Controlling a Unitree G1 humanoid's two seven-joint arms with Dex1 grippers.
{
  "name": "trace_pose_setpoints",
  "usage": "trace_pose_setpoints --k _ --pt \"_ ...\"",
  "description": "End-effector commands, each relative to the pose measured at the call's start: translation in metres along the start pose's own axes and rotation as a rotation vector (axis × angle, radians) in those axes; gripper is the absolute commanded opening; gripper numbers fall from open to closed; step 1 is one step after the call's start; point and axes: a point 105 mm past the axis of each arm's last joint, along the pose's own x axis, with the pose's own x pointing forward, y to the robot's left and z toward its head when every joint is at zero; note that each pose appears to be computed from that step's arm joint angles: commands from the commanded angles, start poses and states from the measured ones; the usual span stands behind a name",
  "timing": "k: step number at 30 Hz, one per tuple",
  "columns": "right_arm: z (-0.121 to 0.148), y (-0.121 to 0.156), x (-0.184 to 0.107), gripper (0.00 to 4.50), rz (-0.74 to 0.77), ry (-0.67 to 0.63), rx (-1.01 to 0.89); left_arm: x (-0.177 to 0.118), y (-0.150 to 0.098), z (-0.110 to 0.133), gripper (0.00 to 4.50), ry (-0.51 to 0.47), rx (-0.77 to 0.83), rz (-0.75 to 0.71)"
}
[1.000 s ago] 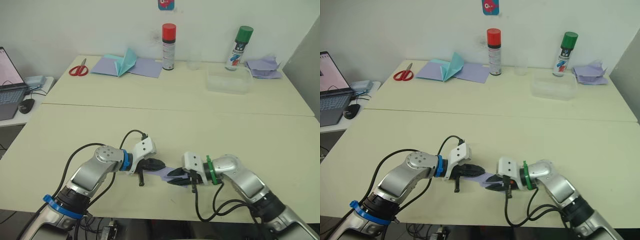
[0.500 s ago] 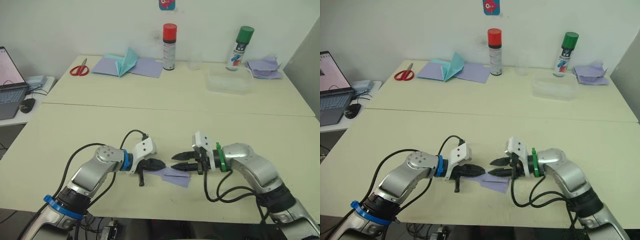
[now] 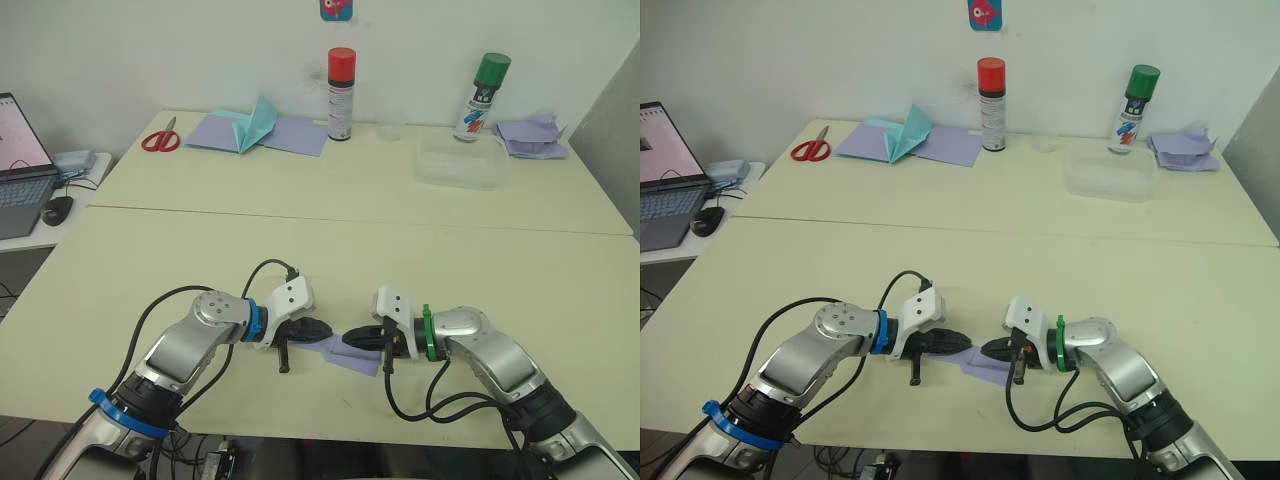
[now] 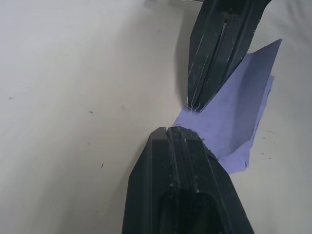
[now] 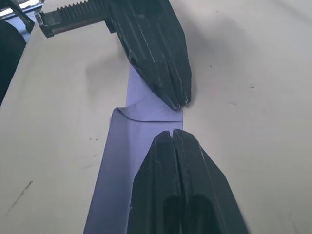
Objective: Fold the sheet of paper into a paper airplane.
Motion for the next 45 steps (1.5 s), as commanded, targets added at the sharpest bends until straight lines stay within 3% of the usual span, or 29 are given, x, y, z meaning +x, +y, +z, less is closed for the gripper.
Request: trace_pose_setpoints --k 1,8,14,16,26,36,40,45 --pt "-0.037 -0.005 -0.027 0.05 -0.072 0.150 0.058 0.007 -0.007 -0.033 0.00 0.118 -0.076 -0.020" --pt "-0.039 0.008 -0.059 0.05 -0.069 0.123 0.085 0.009 -0.006 -0.033 0.00 0.117 -0.074 -0.022" --pt "0.027 0.005 -0.050 0.05 -0.065 -0.203 0.047 0.006 -0.006 -0.034 0.00 0.121 -0.072 -0.025" --pt "0.032 0.002 -0.042 0.05 -0.069 -0.227 0.027 0.005 -0.007 -0.034 0.00 0.123 -0.070 -0.026" --pt "-0.011 0.019 -0.009 0.05 0.019 -0.007 -0.004 0.002 -0.006 -0.031 0.00 0.121 -0.047 -0.028" --pt "-0.030 0.011 -0.002 0.05 0.042 0.067 -0.023 0.004 -0.002 0.030 0.00 -0.103 0.061 0.000" --pt "-0.032 0.008 -0.002 0.05 0.031 0.069 -0.025 0.014 -0.007 0.021 0.00 -0.075 0.068 -0.018" --pt "-0.032 0.007 -0.005 0.05 0.026 0.071 -0.026 0.006 -0.004 -0.008 0.00 0.029 0.037 0.016"
